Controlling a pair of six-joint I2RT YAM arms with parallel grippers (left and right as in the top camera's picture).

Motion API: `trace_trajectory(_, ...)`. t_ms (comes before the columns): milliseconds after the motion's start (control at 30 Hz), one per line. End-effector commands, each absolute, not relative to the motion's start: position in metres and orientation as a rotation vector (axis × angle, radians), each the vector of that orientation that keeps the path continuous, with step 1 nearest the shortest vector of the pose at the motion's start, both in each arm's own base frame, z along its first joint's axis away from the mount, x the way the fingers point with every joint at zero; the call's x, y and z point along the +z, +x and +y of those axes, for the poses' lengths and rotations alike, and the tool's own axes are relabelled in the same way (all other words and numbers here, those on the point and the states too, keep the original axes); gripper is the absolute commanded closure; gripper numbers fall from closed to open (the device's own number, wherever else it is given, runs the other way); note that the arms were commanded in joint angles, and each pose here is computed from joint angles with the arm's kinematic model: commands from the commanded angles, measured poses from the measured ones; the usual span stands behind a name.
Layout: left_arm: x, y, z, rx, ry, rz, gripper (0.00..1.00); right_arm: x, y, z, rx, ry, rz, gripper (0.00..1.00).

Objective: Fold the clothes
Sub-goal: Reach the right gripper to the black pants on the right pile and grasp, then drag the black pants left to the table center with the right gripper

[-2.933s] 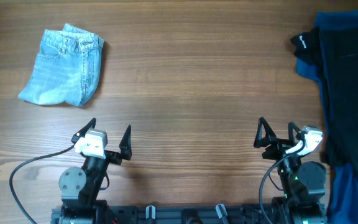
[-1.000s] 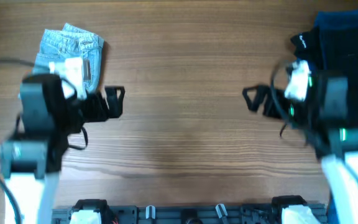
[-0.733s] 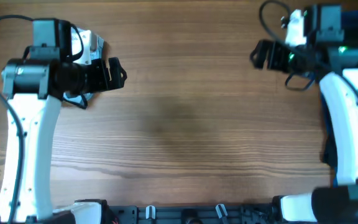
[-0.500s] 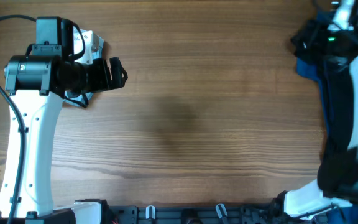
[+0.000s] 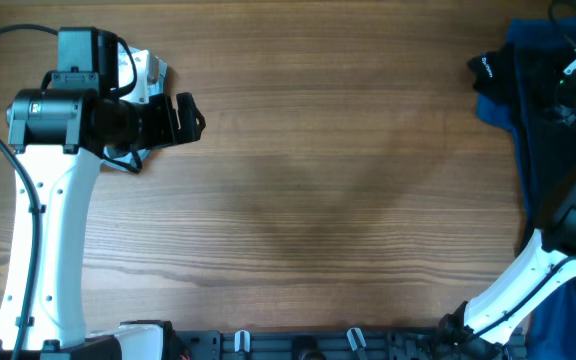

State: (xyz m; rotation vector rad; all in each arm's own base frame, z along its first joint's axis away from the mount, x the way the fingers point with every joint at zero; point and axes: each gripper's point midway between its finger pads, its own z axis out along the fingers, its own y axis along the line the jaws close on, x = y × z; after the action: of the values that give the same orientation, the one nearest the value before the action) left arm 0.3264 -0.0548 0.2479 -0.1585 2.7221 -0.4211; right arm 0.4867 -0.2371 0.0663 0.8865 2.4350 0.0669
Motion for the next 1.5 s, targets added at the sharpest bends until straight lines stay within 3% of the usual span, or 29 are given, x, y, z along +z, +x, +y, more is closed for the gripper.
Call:
trace_trajectory(0,0.258,0.328,-0.059,-0.442,-0.145,2.691,0.00,0.047,0.487,-0.237,0.045,0.894,2.468,0.18)
trace_trajectory(100,0.259,0.329,-0.059,-0.443,-0.148,2.686,0.00,0.030,0.480,-0.238,-0.031,0.915,2.508,0.25)
trace_trajectory(167,0.259,0.329,-0.059,-0.443,-0.148,2.686,0.00,0.029,0.480,-0.239,-0.063,0.919,2.511,0.40)
trace_trajectory(300,0.259,0.329,-0.059,-0.443,-0.148,2.687,0.00,0.050,0.483,-0.240,-0.063,0.918,2.473,0.96)
trace_trajectory(400,0.259,0.328,-0.061,-0.461,-0.145,2.689,0.00,0.106,0.494,-0.220,0.106,0.856,2.378,0.96)
trace_trajectory(533,0.258,0.324,-0.061,-0.463,-0.148,2.704,0.00,0.213,0.493,-0.169,0.267,0.655,2.247,0.96)
trace_trajectory(633,0.260,0.323,-0.060,-0.462,-0.147,2.697,0.00,0.248,0.486,-0.110,0.335,0.525,2.260,0.96)
trace_trajectory(767,0.265,0.321,-0.060,-0.459,-0.133,2.681,0.00,0.219,0.480,0.001,0.455,0.318,2.442,0.96)
trace_trajectory(900,0.269,0.319,-0.060,-0.458,-0.130,2.667,0.00,0.156,0.457,0.141,0.568,-0.018,2.632,0.96)
trace_trajectory(1067,0.269,0.319,-0.059,-0.453,-0.131,2.665,0.00,0.099,0.400,0.275,0.640,-0.508,2.728,0.95)
trace_trajectory(1133,0.269,0.319,-0.059,-0.450,-0.131,2.665,0.00,0.100,0.381,0.309,0.589,-0.773,2.636,0.85)
trace_trajectory(1167,0.269,0.319,-0.059,-0.448,-0.132,2.665,0.00,0.100,0.381,0.311,0.522,-0.773,2.623,0.79)
trace_trajectory(1233,0.269,0.319,-0.059,-0.448,-0.132,2.665,0.00,0.103,0.397,0.295,0.388,-0.611,2.633,0.55)
trace_trajectory(1367,0.271,0.326,-0.060,-0.450,-0.124,2.641,0.00,0.109,0.437,0.222,0.367,-0.244,2.690,0.42)
trace_trajectory(1400,0.270,0.329,-0.060,-0.450,-0.124,2.639,0.02,0.107,0.443,0.199,0.380,-0.142,2.718,0.38)
trace_trajectory(1467,0.268,0.331,-0.060,-0.450,-0.124,2.642,0.21,0.103,0.450,0.160,0.407,0.007,2.760,0.31)
